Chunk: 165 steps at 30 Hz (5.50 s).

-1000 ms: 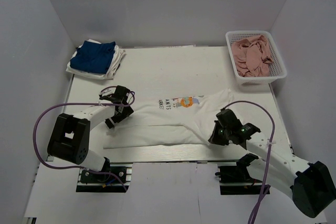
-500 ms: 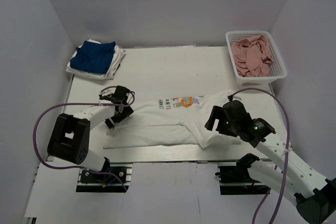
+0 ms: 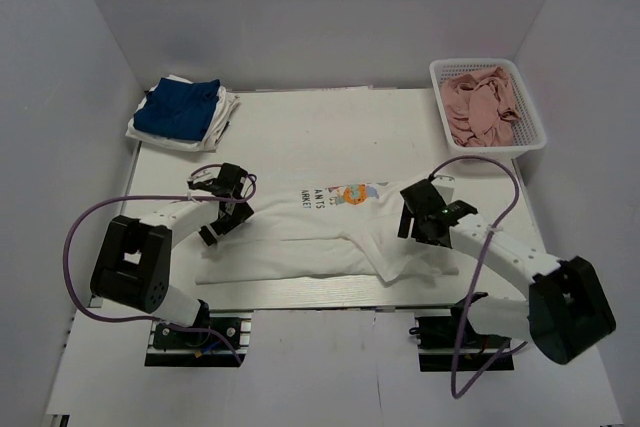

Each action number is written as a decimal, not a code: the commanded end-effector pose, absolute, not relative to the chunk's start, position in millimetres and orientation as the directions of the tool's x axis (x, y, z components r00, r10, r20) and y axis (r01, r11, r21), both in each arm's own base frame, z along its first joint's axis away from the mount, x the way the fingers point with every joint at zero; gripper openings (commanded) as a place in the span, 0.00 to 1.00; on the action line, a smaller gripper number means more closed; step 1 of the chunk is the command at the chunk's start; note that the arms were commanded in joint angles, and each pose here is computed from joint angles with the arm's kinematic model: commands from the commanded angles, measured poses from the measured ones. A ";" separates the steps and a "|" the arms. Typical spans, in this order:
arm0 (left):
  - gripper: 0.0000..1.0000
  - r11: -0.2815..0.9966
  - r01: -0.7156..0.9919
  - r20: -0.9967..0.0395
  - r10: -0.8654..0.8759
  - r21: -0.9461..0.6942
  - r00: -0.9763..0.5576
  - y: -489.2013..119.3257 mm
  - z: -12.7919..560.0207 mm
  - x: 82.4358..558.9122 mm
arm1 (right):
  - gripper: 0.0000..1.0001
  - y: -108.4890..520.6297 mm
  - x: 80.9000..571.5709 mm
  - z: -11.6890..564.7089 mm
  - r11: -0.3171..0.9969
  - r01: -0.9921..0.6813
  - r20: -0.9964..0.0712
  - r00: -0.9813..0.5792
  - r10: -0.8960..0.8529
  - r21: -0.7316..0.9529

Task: Fold and stack the t-shirts
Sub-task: Rotate the tshirt 90 degrees, then grab the bottom of the folded rectangular tshirt with both arms

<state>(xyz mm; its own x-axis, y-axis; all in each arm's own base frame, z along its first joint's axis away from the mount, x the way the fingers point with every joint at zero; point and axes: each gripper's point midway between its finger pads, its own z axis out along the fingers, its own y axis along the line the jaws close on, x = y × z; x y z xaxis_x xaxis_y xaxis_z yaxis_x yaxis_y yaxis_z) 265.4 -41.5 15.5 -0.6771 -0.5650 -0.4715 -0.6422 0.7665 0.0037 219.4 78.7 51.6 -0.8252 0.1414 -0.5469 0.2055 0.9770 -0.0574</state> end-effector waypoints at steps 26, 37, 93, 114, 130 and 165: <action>1.00 0.724 -0.661 -0.436 -0.539 0.196 -0.720 -17.6 4.3 245.7 | 0.00 58.7 329.7 101.0 0.955 0.287 -0.772 -0.590 0.237 0.074; 1.00 0.692 -0.693 -0.464 -0.556 0.201 -0.689 -9.6 10.4 236.0 | 0.11 39.3 344.0 73.9 0.928 0.370 -0.724 -0.649 0.234 -0.032; 1.00 0.986 0.127 -0.217 0.102 -0.107 -0.971 -199.2 69.7 191.2 | 0.90 255.1 493.0 141.9 0.900 -0.361 -0.753 -0.655 -0.060 0.242; 1.00 0.876 0.353 -0.093 0.342 -0.328 -0.935 -276.2 -1.9 159.3 | 0.90 267.7 477.4 -2.8 0.974 -0.118 -0.475 -0.880 -0.012 0.195; 1.00 0.730 0.490 -0.215 0.443 -0.477 -0.870 -391.8 14.9 185.4 | 0.90 271.7 575.7 26.0 0.870 -0.371 -0.654 -0.753 -0.076 0.326; 0.85 0.848 0.358 -0.289 0.256 -0.392 -0.923 -257.7 37.1 103.6 | 0.90 159.2 197.4 85.9 0.870 -0.141 -0.531 -0.833 0.154 0.473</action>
<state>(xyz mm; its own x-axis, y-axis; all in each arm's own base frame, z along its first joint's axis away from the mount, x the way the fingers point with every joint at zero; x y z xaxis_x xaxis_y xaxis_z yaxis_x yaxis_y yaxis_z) 104.6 -240.5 28.4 -0.9280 0.2525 -0.2741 0.3356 0.8860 -0.3199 224.4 158.7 94.0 -0.7852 0.1537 -0.5999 -0.1621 0.8839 0.4387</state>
